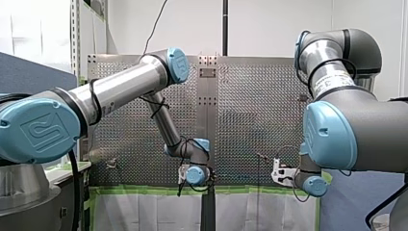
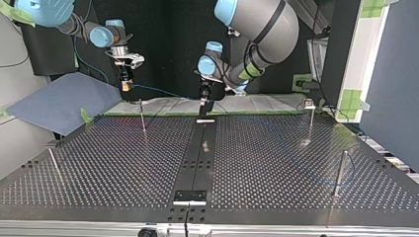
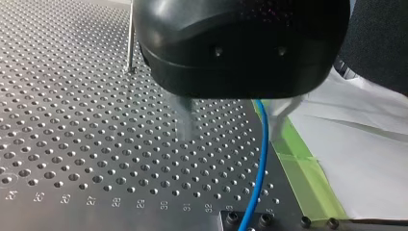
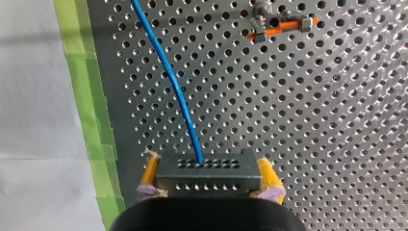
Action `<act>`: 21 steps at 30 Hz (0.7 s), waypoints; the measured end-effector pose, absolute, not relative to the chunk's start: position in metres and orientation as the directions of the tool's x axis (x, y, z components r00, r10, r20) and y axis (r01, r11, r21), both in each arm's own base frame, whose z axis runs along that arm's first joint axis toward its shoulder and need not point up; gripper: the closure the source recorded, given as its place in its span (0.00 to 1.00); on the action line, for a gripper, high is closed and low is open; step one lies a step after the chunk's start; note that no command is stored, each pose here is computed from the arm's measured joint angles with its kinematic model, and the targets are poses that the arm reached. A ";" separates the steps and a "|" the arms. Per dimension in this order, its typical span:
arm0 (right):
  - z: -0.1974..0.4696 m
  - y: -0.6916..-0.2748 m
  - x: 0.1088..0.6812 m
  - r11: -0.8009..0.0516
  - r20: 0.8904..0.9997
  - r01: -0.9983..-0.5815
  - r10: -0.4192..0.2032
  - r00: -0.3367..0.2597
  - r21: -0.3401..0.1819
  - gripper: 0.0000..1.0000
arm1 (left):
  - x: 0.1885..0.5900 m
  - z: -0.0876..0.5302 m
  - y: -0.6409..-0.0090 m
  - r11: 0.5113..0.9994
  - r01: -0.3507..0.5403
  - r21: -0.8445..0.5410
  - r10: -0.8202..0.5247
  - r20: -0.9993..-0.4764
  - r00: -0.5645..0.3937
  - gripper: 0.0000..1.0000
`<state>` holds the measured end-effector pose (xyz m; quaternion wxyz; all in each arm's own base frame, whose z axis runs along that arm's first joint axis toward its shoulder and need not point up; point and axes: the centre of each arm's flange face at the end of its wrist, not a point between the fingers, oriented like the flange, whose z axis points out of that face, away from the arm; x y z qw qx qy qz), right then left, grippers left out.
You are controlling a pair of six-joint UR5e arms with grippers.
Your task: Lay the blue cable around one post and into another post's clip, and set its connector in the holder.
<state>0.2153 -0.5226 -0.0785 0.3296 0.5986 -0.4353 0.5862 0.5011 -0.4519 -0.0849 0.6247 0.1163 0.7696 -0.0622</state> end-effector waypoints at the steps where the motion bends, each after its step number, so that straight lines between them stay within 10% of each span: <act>1: -0.079 -0.523 0.215 -0.404 0.989 -0.907 -0.135 -0.066 -0.116 1.00 | 0.501 -0.085 -0.452 0.965 0.257 0.050 0.101 -0.976 -0.192 0.40; 21: -0.078 -0.524 0.215 -0.404 0.989 -0.907 -0.133 -0.069 -0.118 1.00 | 0.501 -0.085 -0.453 0.962 0.268 0.052 0.106 -0.976 -0.193 0.68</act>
